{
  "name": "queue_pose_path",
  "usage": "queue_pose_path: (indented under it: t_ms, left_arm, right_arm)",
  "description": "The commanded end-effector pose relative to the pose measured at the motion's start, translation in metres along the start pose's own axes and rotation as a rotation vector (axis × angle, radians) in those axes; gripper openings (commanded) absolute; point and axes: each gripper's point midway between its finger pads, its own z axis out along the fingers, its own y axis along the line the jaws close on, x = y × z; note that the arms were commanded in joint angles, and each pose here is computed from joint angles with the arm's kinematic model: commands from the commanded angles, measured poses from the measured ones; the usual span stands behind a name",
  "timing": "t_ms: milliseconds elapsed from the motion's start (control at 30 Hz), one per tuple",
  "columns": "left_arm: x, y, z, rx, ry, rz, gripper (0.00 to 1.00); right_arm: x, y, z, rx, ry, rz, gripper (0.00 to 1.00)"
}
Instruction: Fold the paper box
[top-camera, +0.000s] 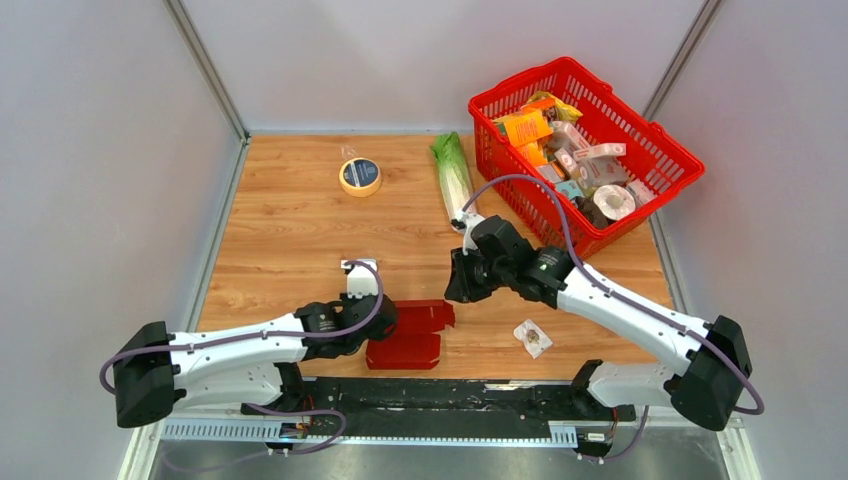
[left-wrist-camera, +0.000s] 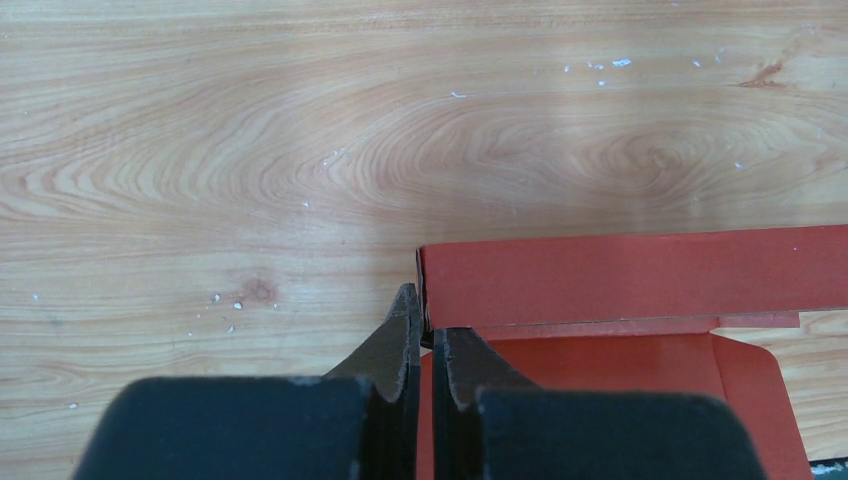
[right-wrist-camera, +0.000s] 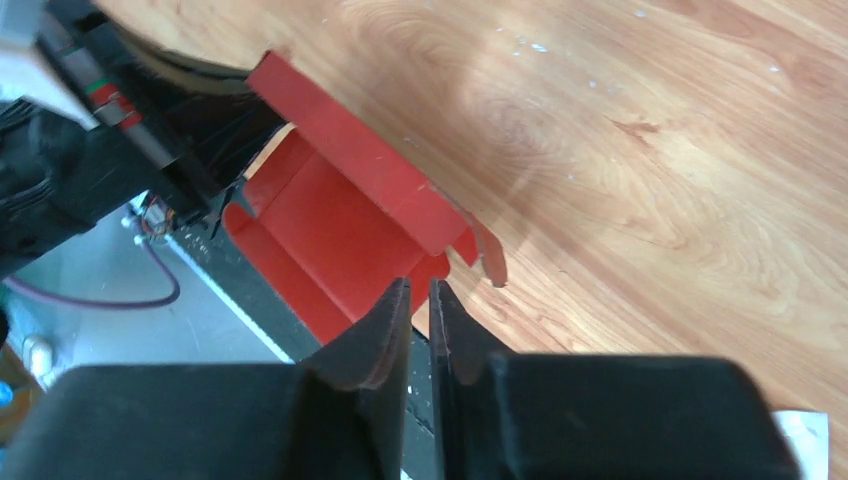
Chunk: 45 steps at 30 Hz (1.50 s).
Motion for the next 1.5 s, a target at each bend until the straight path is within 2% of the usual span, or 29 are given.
queue_pose_path:
  t_ms: [0, 67, 733, 1100, 1467]
  left_arm:
    - [-0.008, -0.003, -0.005, 0.018, -0.025, -0.05, 0.0]
    - [-0.009, -0.002, -0.005, 0.021, -0.029, -0.052, 0.0]
    - [-0.015, -0.001, -0.009, 0.02, -0.047, -0.058, 0.0]
    - [-0.02, -0.001, -0.014, 0.05, -0.068, -0.098, 0.0]
    - [-0.023, -0.007, -0.018, 0.089, -0.067, -0.125, 0.0]
  right_arm:
    - [-0.025, -0.01, -0.004, 0.089, -0.093, -0.012, 0.06]
    - [-0.028, -0.007, -0.001, 0.079, -0.094, -0.02, 0.0]
    - [0.0, 0.007, 0.037, 0.047, -0.003, -0.031, 0.0]
    - [0.012, 0.02, 0.043, 0.0, 0.017, -0.009, 0.0]
    - [-0.029, 0.043, 0.05, -0.07, -0.14, 0.027, 0.0]
